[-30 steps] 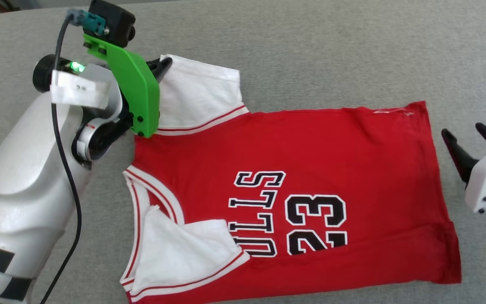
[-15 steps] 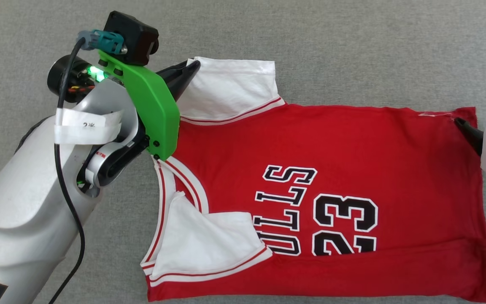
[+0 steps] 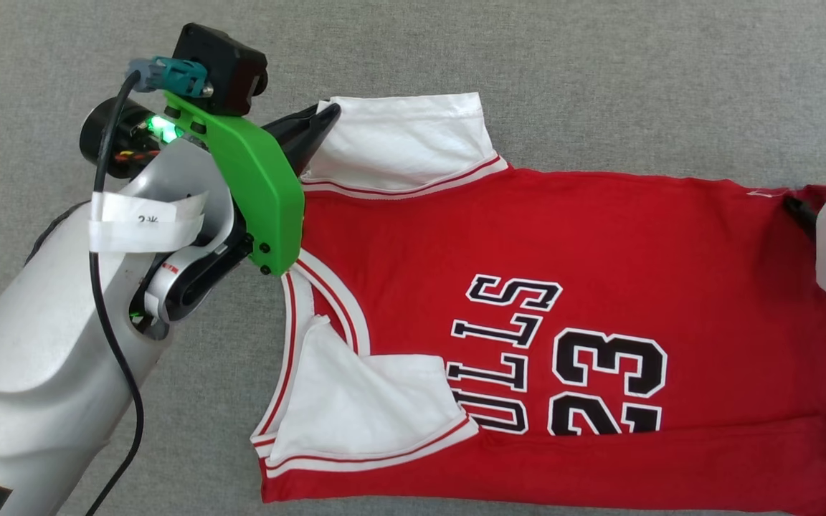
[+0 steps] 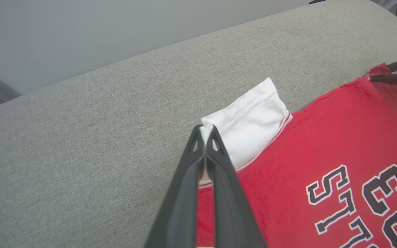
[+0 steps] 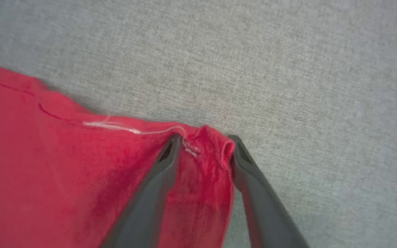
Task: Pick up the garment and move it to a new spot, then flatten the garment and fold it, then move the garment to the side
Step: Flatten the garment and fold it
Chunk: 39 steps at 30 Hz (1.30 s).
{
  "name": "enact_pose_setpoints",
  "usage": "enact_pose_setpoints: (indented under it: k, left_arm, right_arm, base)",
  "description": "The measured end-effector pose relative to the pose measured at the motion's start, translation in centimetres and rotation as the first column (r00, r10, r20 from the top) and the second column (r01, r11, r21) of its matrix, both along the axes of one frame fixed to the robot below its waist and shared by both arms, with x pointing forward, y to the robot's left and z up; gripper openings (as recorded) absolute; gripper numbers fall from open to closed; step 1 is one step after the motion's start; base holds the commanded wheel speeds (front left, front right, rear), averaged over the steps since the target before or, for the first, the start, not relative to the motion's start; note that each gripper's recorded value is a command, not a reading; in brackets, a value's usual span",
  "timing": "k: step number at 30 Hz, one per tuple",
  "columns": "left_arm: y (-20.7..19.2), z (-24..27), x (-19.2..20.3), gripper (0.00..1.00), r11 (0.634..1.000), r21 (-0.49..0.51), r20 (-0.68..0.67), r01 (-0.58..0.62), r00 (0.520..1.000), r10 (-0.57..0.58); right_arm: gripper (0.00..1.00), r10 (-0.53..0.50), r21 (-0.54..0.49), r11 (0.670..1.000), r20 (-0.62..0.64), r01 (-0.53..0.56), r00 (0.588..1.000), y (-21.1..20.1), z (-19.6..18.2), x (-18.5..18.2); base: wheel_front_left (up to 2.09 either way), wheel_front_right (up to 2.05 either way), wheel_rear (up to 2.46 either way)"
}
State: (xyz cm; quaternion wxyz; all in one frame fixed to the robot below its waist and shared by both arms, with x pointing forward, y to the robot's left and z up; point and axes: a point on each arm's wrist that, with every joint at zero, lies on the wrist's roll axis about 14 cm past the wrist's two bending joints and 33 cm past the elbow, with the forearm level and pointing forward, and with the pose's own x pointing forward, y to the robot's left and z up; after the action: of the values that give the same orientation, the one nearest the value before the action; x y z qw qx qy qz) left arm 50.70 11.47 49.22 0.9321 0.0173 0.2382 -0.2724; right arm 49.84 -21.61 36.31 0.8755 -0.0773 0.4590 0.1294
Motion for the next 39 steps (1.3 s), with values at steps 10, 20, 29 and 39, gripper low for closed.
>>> enact_pose_setpoints:
  k: [10,20,29,39]
  left_arm:
    - [1.7,-0.2,-1.3,0.0,0.996,-0.022,-0.005,-0.082,0.997,0.082]
    - [2.4,0.9,-4.7,0.0,0.99,-0.053,0.007,-0.131,0.991,0.132]
    - [3.1,0.8,-8.8,0.0,0.976,-0.104,-0.026,-0.191,0.982,0.189]
    - [3.8,-3.6,-14.5,0.0,0.977,-0.048,-0.165,-0.209,0.966,0.199]
  right_arm:
    - [0.0,-0.099,0.157,0.985,0.136,0.077,0.986,0.6,2.5,0.4]
    - [0.0,-0.184,0.249,0.961,0.249,0.12,0.951,-0.6,5.9,-2.1]
    - [0.0,-0.24,0.363,0.925,0.336,0.11,0.911,-0.2,8.4,-5.0]
    - [0.0,-0.203,0.414,0.907,0.264,0.079,0.943,1.5,6.8,-9.2]
  base:
    - [0.0,0.0,0.0]
    - [0.0,0.0,0.0]
    - [0.0,0.0,0.0]
    - [0.0,0.0,0.0]
